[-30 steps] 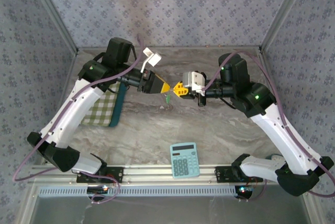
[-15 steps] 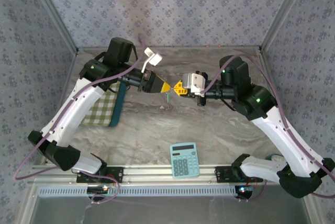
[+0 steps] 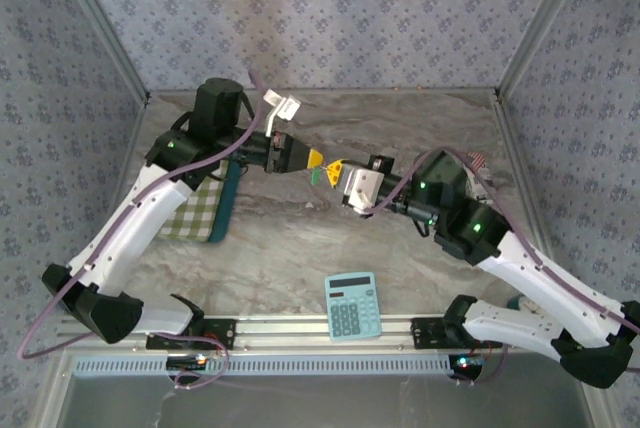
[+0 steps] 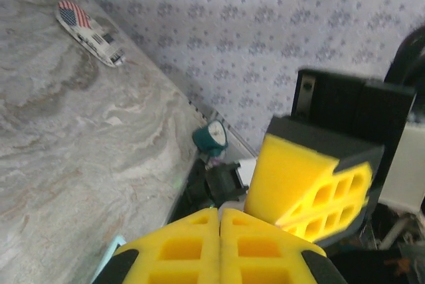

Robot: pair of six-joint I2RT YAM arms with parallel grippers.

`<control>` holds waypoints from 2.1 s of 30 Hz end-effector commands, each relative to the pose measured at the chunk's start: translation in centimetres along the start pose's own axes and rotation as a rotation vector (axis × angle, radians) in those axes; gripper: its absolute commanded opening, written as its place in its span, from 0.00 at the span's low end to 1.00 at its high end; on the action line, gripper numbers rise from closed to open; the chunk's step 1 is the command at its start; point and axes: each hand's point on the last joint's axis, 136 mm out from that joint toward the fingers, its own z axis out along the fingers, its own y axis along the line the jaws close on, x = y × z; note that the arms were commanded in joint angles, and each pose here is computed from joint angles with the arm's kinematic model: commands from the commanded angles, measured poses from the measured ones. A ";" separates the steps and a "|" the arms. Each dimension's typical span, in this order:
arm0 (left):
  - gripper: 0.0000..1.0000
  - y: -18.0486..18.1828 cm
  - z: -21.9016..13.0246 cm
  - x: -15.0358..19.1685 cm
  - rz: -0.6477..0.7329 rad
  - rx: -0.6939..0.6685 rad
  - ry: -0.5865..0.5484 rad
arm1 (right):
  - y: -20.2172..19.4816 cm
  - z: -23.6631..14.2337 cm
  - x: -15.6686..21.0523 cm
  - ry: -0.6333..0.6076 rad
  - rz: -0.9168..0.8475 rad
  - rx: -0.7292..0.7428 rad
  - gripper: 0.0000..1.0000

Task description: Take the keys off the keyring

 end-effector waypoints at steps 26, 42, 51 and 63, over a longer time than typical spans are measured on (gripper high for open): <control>0.00 -0.8 -3.6 -5.0 0.008 -0.006 -0.473 | -5.4 1.1 -3.1 -0.290 0.464 0.536 0.00; 0.00 -0.3 -4.0 -4.5 0.068 -0.088 -0.485 | -4.1 3.1 -5.1 -0.287 0.702 0.341 0.00; 0.00 -0.1 -4.1 -4.1 0.094 -0.117 -0.494 | -6.0 3.2 -3.1 -0.163 0.926 0.384 0.00; 0.00 -0.3 -3.7 -3.8 0.108 -0.108 -0.499 | -7.6 3.1 -0.8 -0.187 1.294 0.291 0.00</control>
